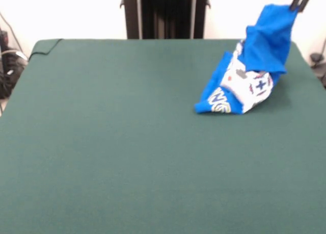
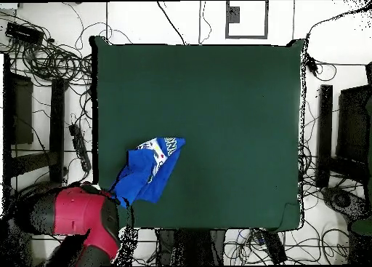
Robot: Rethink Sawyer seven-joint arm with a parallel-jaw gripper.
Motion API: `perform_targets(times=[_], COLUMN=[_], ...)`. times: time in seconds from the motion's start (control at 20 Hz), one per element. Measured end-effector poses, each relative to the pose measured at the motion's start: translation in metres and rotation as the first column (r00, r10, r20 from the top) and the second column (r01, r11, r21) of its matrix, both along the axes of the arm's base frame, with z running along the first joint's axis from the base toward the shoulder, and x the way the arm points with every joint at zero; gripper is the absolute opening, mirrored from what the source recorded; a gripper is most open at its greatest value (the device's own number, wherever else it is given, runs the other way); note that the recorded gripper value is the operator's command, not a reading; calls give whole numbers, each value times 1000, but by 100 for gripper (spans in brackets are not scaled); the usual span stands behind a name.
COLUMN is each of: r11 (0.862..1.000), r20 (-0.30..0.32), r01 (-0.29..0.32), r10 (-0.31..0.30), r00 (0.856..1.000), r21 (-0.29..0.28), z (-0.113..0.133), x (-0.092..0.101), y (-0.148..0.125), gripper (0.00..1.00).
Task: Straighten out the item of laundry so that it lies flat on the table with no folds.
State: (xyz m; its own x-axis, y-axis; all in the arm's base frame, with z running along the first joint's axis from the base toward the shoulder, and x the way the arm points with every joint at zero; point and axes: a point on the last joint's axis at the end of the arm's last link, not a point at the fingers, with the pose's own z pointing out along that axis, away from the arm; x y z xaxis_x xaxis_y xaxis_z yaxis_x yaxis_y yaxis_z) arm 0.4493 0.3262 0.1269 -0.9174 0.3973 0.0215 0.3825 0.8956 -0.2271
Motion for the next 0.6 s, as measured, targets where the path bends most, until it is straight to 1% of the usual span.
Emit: perform_targets(times=[0.05,0.1,0.15,0.25,0.3,0.5,0.55,0.6], r11=[998,995,988,976,972,962,959,957], r20=[-9,-10,-2,23,33,91,107,119], r01=[58,102,151,214,230,272,282,290], r10=[-58,-102,-151,-213,-229,-268,-277,-284], r00=[998,995,988,977,973,959,955,951], r21=[-10,-19,-29,-37,-37,-34,-33,-33], z=[6,9,14,18,20,28,30,32], x=[1,2,6,14,18,42,47,51], y=[0,-2,-6,-17,-22,-63,-74,-83], gripper=[0,0,0,0,0,0,100,100])
